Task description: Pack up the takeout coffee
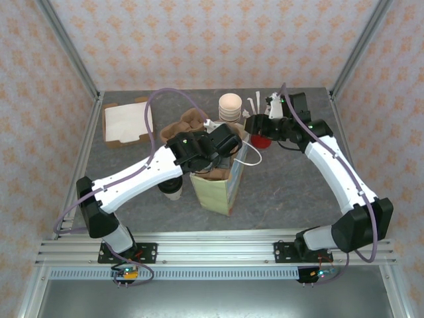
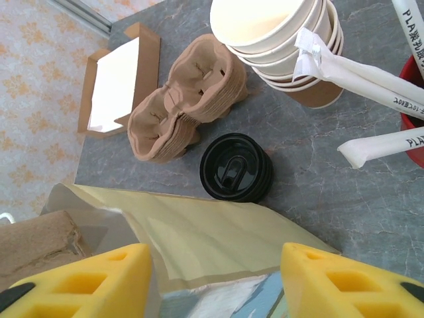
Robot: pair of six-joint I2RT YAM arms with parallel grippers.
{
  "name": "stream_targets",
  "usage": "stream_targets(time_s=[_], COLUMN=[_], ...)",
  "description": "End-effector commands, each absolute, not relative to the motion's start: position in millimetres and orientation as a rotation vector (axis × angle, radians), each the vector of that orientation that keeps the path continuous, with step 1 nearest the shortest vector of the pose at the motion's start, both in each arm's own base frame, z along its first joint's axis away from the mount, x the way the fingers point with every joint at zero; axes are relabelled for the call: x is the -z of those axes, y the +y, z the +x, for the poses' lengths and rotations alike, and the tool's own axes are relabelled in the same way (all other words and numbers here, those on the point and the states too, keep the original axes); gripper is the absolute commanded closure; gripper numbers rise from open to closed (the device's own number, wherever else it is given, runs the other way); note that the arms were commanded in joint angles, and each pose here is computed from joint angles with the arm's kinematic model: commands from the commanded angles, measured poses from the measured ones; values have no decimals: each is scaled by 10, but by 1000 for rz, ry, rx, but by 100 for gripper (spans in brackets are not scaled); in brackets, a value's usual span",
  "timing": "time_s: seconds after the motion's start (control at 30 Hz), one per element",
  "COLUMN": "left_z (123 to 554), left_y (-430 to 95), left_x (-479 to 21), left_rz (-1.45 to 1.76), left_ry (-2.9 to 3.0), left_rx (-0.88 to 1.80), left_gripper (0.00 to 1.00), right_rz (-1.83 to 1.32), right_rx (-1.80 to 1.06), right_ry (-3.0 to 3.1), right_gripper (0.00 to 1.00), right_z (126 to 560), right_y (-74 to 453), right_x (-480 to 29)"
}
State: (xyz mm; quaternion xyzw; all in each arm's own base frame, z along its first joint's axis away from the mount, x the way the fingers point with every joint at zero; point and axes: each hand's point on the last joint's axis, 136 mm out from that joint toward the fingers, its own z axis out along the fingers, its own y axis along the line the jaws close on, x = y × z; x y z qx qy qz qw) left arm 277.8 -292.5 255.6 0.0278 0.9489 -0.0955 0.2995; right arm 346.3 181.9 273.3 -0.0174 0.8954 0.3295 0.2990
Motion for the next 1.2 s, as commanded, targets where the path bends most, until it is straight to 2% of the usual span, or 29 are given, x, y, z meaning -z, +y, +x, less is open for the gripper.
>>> stream_targets(time_s=[0.0,0.5,0.77,0.97,1.07,1.17], left_z=[2731,2670,2671,2664,2664,2665], left_y=[-2912,-2841,-2840,-2827,-2832,-2849], left_x=[-2495,-2704,-2709,-2683,-2669,-2653], left_rz=[93,12,21,22,19,22], left_ry=[2577,2552,2544,2548,2550,2554], left_rx=[234,302,304,298,301,302], left_gripper=[71,72,72,72,72,72], right_rz=[-33,-55,-91,-106,-96,-87], right_rx=[-862,-798,-991,-1053,-1030,-1054], right_ry=[2326,2312,2315,2366,2419,2434], right_gripper=[45,43,36,34,34,40], right_z=[3432,3260,2752,2443,2420,2435], right_y=[1765,1645,1735,1729,1708,1745], right_x=[-2845,-2908,-3049,-2953,-2760,-2662])
